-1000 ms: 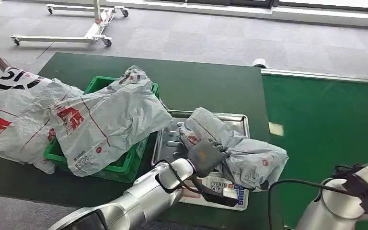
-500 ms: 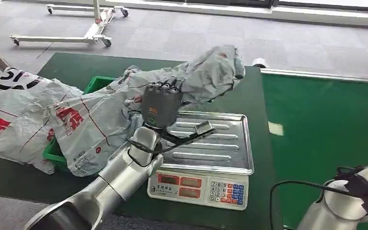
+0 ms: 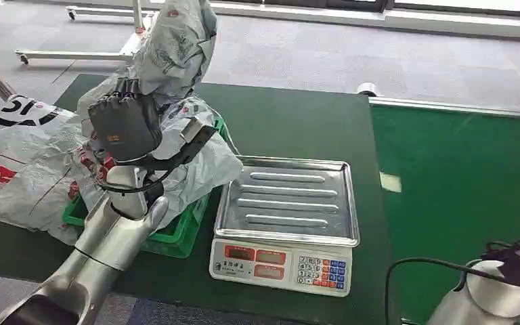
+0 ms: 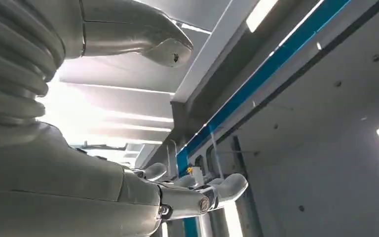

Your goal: Moved the parcel from conveyor to table for the left to box.

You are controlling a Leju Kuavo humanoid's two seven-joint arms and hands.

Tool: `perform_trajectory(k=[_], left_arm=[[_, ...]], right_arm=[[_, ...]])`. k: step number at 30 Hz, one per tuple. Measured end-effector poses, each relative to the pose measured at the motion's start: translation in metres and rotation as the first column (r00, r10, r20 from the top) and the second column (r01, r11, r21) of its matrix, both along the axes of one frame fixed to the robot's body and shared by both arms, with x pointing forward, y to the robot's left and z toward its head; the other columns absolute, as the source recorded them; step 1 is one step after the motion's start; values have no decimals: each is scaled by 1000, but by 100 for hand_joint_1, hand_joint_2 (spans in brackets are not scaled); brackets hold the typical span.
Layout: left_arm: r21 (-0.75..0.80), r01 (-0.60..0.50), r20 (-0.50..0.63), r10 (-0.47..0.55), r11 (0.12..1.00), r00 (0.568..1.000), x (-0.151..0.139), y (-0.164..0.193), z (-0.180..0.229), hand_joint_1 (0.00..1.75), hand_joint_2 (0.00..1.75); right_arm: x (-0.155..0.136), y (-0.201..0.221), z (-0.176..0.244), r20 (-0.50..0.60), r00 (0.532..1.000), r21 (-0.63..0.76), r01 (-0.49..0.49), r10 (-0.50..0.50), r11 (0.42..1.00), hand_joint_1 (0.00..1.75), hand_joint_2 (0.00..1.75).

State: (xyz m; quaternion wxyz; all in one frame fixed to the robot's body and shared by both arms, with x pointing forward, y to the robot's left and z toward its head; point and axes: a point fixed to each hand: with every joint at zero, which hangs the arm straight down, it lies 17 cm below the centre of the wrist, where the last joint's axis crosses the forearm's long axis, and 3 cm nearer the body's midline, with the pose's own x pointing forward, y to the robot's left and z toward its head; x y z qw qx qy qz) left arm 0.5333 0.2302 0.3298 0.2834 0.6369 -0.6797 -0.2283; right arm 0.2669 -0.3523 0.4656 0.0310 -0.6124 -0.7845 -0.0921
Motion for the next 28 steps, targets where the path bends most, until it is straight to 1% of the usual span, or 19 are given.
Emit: perform_trajectory(k=[3, 5, 6, 7, 9, 10, 16, 18, 20, 22, 23, 25, 27, 28], left_arm=[[-5, -80, -117, 79, 997, 990, 22, 34, -40, 175, 175], [-17, -123, -178, 118, 992, 977, 30, 53, -61, 175, 175], [-24, -141, -205, 133, 990, 970, 33, 60, -70, 140, 175], [-36, -160, -229, 148, 986, 962, 35, 67, -79, 0, 175], [-58, -200, -275, 177, 978, 945, 37, 79, -96, 0, 175], [-70, -221, -297, 191, 973, 936, 38, 84, -104, 0, 0], [-122, -317, -401, 245, 941, 883, 43, 105, -135, 0, 0], [-137, -328, -414, 247, 935, 876, 45, 107, -137, 0, 0], [-148, -299, -409, 217, 943, 886, 46, 100, -136, 0, 0], [-184, -227, -368, 147, 957, 918, 46, 85, -123, 0, 0], [-222, -170, -339, 88, 960, 937, 44, 74, -116, 0, 0], [-313, -38, -235, -39, 949, 971, 37, 55, -89, 0, 0], [-455, 123, -96, -186, 882, 978, 26, 38, -67, 0, 0], [-525, 214, -25, -266, 824, 964, 21, 28, -59, 0, 0]], right_arm=[[-1, -5, -2, -2, 1000, 9, 8, -7, 1000, 0, 175], [-2, -7, -3, -6, 1000, 12, 17, -17, 1000, 0, 175], [-2, -9, -4, -9, 1000, 13, 22, -22, 1000, 0, 175], [-2, -10, -5, -11, 1000, 14, 26, -26, 1000, 0, 175], [-3, -12, -6, -14, 999, 16, 32, -32, 999, 0, 175], [-3, -14, -7, -15, 999, 21, 36, -35, 999, 0, 175], [-4, -20, -10, -23, 998, 27, 52, -52, 998, 0, 175], [-5, -21, -11, -26, 998, 28, 58, -58, 998, 0, 175], [-4, -22, -11, -30, 998, 28, 64, -63, 998, 0, 175], [-4, -24, -12, -37, 997, 30, 72, -71, 997, 0, 175], [-4, -24, -13, -40, 996, 31, 75, -74, 997, 0, 175], [-4, -26, -13, -46, 996, 35, 81, -79, 996, 0, 175], [-4, -27, -14, -49, 995, 35, 85, -84, 996, 0, 175], [-5, -27, -15, -49, 995, 34, 86, -85, 996, 0, 175]])
